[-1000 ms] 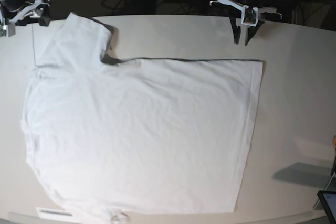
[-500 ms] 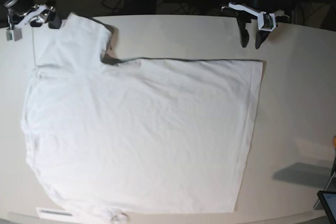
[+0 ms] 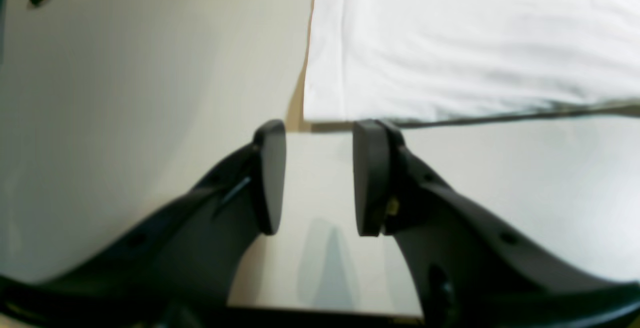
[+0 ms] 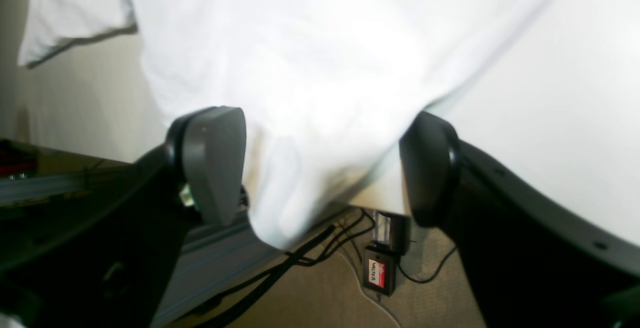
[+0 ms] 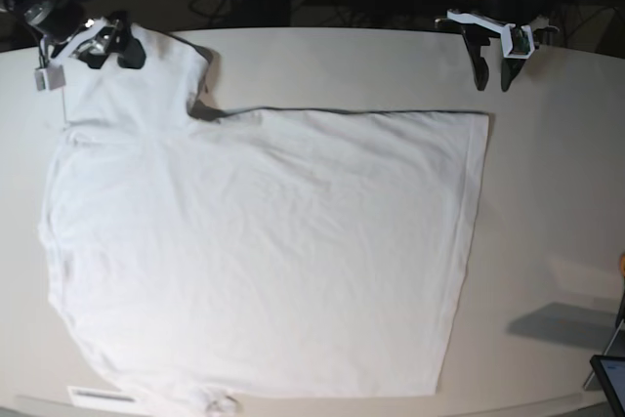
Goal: Fold the T-shirt properly
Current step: 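Grasp the shirt's shoulder edge with the right gripper and the left gripper, then lift the grasped shoulder edge with both grippers, then pull the lifted shirt edge across the shirt toward the hem with both grippers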
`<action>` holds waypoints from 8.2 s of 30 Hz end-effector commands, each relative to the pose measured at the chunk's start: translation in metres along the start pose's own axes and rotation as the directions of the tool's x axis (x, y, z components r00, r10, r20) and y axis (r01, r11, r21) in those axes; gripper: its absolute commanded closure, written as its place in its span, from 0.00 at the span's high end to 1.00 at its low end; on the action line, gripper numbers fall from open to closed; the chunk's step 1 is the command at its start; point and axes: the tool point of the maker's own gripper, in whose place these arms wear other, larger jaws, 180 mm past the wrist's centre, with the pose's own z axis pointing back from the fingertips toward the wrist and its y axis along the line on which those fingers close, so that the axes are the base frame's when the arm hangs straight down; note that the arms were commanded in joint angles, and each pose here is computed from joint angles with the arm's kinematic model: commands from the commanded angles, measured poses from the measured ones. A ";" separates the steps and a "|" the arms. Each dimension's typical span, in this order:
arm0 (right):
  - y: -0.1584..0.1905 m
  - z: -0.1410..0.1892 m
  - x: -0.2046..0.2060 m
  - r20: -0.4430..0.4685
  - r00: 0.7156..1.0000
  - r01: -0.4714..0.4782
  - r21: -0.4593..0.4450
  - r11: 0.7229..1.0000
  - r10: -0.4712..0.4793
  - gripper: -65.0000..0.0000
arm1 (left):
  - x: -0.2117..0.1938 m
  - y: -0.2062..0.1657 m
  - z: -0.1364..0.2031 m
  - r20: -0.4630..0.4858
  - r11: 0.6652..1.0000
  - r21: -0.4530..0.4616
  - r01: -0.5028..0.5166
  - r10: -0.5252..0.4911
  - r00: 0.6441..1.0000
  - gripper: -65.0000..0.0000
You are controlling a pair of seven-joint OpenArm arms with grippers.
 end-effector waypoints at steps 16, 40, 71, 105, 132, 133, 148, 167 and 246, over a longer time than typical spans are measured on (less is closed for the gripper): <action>-0.001 -0.001 -0.010 -0.053 0.999 -0.006 -0.010 1.000 0.005 0.02 | 0.009 0.007 -0.022 0.056 0.996 0.027 -0.091 0.089 0.994 0.36; -0.002 0.000 -0.015 -0.077 0.997 -0.008 -0.011 1.000 0.007 0.00 | -0.029 0.012 -0.038 -0.020 0.843 0.043 -0.537 0.538 0.843 0.57; -0.002 0.000 -0.014 -0.077 0.997 -0.010 -0.013 1.000 0.009 0.00 | -0.035 -0.052 -0.085 -0.127 0.783 -0.039 -0.621 0.612 0.780 0.56; 0.021 -0.017 -0.020 -0.117 0.992 -0.045 0.066 0.997 0.053 0.00 | -0.049 -0.008 -0.079 -0.088 0.785 0.070 -0.616 0.620 0.780 0.56; 0.007 -0.004 -0.022 -0.100 0.993 -0.055 0.027 0.998 0.057 0.00 | -0.054 -0.040 -0.073 -0.153 0.791 0.011 -0.612 0.606 0.780 0.00; 0.005 -0.001 -0.022 -0.096 0.994 -0.057 0.021 0.998 0.058 0.00 | -0.056 -0.040 -0.072 -0.157 0.791 0.013 -0.612 0.606 0.780 0.00; 0.024 0.027 0.011 -0.040 0.969 -0.244 -0.013 0.970 0.243 0.00 | 0.004 -0.040 -0.040 -0.079 0.827 -0.079 -0.557 0.552 0.830 0.00; 0.056 0.045 0.086 0.161 0.971 -0.203 0.175 0.963 0.176 0.00 | 0.045 -0.037 -0.020 -0.016 0.836 -0.091 -0.541 0.542 0.840 0.00; 0.026 -0.022 0.278 0.234 0.972 -0.043 0.295 0.955 -0.028 0.00 | 0.090 -0.033 -0.124 -0.082 0.503 -0.008 -0.864 0.861 0.502 0.00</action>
